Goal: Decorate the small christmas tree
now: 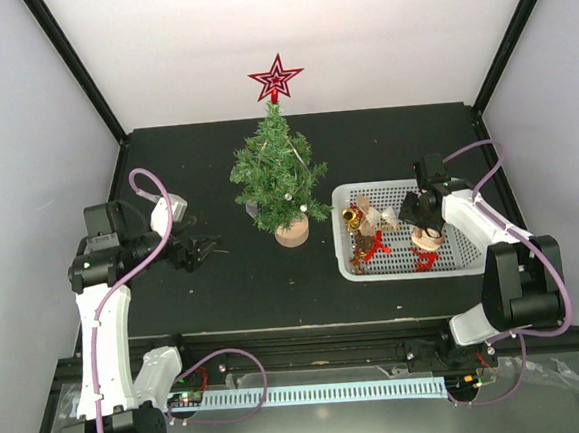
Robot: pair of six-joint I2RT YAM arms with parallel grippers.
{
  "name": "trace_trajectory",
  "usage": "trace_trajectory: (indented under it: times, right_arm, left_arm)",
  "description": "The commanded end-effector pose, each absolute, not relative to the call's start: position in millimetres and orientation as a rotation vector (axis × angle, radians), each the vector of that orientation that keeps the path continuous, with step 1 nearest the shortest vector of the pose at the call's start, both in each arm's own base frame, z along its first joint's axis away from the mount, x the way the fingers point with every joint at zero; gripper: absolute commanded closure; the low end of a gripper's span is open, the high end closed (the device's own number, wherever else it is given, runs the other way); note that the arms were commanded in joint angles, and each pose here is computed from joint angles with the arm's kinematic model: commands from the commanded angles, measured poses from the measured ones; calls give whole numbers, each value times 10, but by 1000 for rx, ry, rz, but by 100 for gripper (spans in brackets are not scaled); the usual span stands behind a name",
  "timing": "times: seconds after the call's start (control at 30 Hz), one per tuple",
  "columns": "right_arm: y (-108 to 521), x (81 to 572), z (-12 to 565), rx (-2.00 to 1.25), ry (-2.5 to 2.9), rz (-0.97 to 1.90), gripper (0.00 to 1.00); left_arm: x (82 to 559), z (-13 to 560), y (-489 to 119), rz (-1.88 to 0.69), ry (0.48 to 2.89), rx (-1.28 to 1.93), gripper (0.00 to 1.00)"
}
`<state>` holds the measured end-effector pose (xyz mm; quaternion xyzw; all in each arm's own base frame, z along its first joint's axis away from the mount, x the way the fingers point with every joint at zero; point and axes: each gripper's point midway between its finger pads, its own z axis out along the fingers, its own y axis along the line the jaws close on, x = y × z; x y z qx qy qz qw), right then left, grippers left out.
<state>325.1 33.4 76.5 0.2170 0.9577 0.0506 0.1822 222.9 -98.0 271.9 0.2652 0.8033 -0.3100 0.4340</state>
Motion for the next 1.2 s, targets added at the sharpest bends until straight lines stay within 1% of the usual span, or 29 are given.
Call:
trace_trajectory:
  times: [0.0,0.57,0.87,1.03,1.17]
  right_arm:
    - [317,3127,719,630,2729,126,99]
    - [244,2934,1273,623,2639,119,99]
    - [368,2890,1298,554,2639,207,99]
    - [446,2933,1741,476,2538,249,99]
    - [630,2886,2139,341,2477,222,99]
  left_arm:
    - [2212,2829,-997,-770,1951,674,1]
    - [2162,2899,-1031,-782,1918,688,1]
    - [2138,2922,-1016,-750,1915,681,1]
    - [2131,2912,-1003,-734,1923,677,1]
    - [2134,2925,-993,-725,1926,668,1]
